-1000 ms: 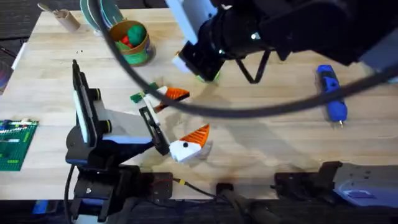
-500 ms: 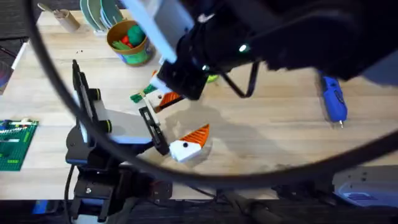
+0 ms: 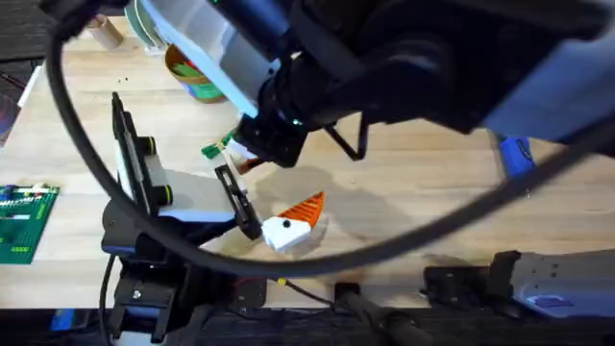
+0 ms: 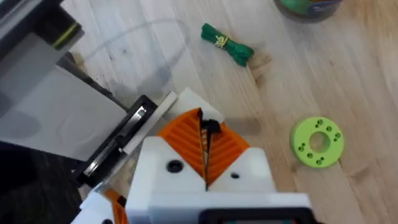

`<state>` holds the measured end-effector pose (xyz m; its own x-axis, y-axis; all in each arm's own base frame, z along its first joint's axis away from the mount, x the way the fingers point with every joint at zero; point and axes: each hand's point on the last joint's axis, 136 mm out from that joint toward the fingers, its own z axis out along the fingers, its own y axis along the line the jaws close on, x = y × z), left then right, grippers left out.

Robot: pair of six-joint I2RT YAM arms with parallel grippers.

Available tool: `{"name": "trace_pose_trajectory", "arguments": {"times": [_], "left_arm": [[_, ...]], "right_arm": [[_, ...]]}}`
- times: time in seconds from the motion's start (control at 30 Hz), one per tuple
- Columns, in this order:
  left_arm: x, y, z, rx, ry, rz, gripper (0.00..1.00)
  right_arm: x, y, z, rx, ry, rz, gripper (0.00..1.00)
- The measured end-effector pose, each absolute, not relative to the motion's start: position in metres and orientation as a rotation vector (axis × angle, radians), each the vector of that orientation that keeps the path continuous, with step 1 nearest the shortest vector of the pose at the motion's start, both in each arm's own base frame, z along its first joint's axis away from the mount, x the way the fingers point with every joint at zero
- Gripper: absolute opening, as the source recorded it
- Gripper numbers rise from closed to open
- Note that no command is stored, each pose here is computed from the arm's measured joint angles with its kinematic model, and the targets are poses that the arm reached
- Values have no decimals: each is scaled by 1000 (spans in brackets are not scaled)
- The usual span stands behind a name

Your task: Pick up the gripper from the table and insert it into the empty holder that is missing its gripper. Then pick up a screw, insert it into the mounting hole, and use the screwdriver to tighten it. Finally, clean up the table by picking up the vegetable and placing it into the bucket.

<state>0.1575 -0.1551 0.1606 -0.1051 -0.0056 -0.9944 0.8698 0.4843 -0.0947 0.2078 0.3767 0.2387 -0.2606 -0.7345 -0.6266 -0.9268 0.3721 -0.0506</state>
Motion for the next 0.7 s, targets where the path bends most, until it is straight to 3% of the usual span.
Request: {"name": "trace_pose_trajectory", "arguments": {"times": [0.7], "left_arm": [[157,-155,161,790,1497,-888,992]], "right_arm": [[206,379,224,-1460,2106,447,8]]}}
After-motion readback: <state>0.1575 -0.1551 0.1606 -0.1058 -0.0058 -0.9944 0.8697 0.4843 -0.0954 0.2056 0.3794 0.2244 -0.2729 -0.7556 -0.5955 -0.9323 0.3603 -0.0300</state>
